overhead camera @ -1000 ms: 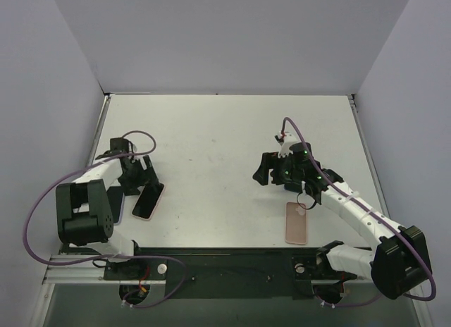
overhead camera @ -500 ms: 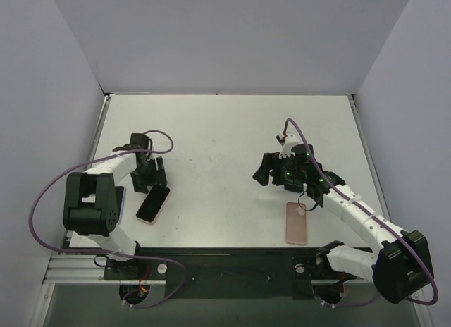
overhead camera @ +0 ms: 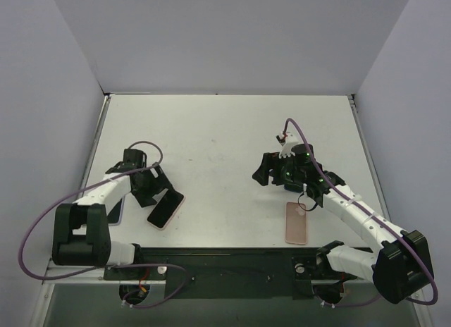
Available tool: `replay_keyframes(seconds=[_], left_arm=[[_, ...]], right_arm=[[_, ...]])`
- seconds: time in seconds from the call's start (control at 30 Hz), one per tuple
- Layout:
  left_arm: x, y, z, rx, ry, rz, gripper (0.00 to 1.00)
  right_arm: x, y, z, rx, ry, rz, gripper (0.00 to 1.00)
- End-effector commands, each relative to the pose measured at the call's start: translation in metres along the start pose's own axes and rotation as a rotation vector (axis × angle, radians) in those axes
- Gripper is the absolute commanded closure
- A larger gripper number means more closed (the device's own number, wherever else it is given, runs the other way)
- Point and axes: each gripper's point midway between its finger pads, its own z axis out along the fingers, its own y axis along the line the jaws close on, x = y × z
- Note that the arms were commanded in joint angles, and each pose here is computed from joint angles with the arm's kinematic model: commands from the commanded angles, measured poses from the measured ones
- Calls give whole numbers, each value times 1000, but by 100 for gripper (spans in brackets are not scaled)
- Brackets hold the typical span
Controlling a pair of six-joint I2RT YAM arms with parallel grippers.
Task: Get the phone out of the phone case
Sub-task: Move the phone to the center of the board.
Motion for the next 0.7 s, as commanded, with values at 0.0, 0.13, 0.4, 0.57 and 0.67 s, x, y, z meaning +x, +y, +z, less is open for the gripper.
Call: replay_keyframes(seconds=[0.0,0.13,0.4,0.57,0.67], left_arm=[[0,-27,-19,124,-70,-43,6],[16,-19,-18,68,-12,-4,5],[36,10,-9,-103,8,20,5],[20,-11,-31,-13,-157,97,4],[-1,-5,-49,-42,-274,71,4]], right_arm=[[-7,4,0,-28,-35,-6,32],[-9,6,-1,-36,-41,-8,32],[-8,7,-3,-42,-49,-12,32],[-7,7,-2,-48,-47,-12,32],[-7,8,-2,-53,-48,-8,32]])
